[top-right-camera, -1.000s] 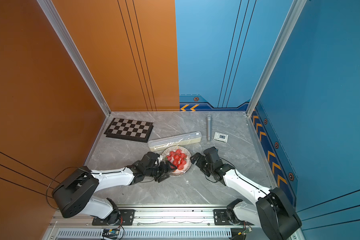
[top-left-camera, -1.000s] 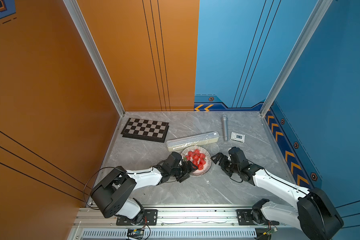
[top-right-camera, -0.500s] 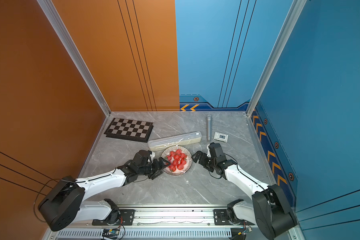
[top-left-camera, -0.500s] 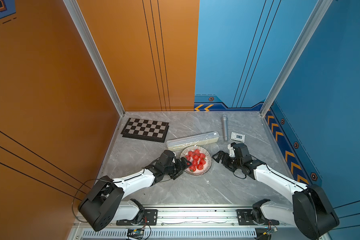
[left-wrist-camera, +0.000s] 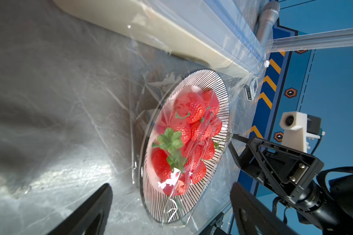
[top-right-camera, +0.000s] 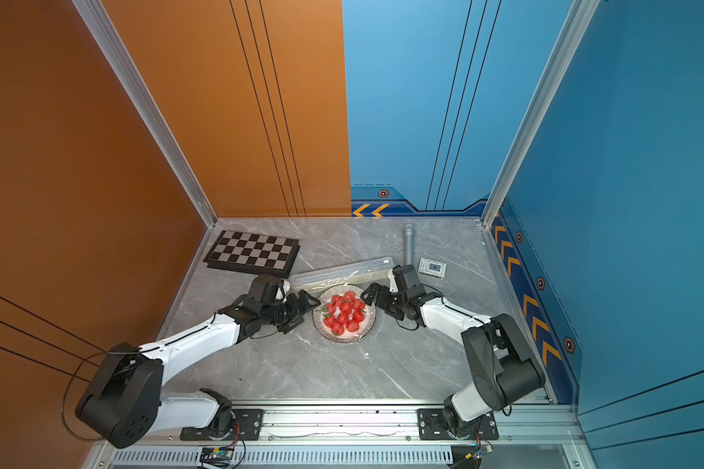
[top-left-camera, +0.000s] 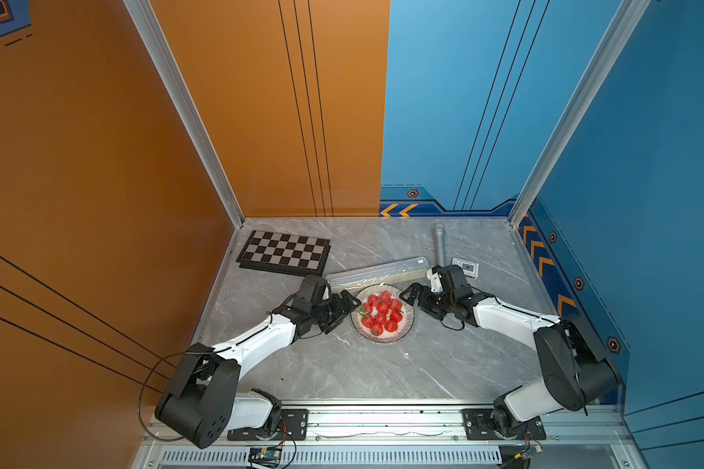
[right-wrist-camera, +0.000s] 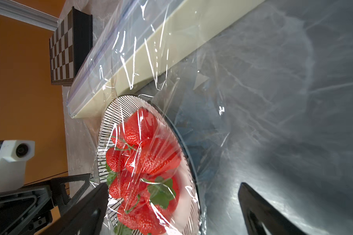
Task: Wrap the plate with plastic wrap
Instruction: Cover the plate with plastic wrap.
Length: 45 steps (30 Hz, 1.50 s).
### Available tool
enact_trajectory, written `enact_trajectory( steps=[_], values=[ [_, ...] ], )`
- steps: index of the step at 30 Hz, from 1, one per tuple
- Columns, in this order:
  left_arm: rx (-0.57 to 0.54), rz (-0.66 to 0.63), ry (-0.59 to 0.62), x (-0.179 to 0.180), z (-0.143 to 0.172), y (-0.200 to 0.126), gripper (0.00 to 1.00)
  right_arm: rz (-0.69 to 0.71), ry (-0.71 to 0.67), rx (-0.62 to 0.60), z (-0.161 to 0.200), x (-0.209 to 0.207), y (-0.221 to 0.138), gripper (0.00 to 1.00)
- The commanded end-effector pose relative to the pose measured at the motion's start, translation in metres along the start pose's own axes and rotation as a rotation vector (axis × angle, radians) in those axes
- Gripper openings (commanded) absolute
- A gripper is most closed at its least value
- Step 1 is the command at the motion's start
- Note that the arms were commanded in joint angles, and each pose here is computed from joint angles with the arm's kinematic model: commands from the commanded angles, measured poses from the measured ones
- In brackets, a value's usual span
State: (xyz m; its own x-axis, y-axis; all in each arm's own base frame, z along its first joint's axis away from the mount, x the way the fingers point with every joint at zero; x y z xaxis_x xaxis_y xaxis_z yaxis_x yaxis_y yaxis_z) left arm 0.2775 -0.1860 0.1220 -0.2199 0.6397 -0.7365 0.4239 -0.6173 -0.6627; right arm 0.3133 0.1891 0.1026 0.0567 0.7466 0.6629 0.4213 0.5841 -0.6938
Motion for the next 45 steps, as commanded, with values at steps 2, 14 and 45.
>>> enact_trajectory(
  steps=[2,14,45],
  values=[
    [0.020,-0.010,0.081,-0.011,-0.003,0.010,0.92,-0.025,-0.048,0.003,-0.007,0.014,0.009,1.00],
    [0.033,-0.136,0.160,-0.011,-0.005,0.013,0.91,0.012,-0.058,0.018,-0.006,0.011,0.014,1.00],
    [0.138,-0.058,0.207,-0.038,0.029,0.051,0.91,-0.042,-0.051,0.095,0.036,0.030,0.009,1.00]
  ],
)
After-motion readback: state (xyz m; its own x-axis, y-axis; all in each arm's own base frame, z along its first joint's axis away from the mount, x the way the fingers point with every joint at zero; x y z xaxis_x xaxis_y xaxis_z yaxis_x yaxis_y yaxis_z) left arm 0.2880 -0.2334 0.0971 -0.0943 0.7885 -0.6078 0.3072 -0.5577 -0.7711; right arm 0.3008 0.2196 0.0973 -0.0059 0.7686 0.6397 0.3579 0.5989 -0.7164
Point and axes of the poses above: each gripper's point midway between its finger pads, its own y axis out along the fingers, its own x axis along the line the jaws close on, z = x × y, the point moved 4 cm from there along -y, back along the fingers, and after that the axes turned 1 degree about y, right-handed, at the moved point
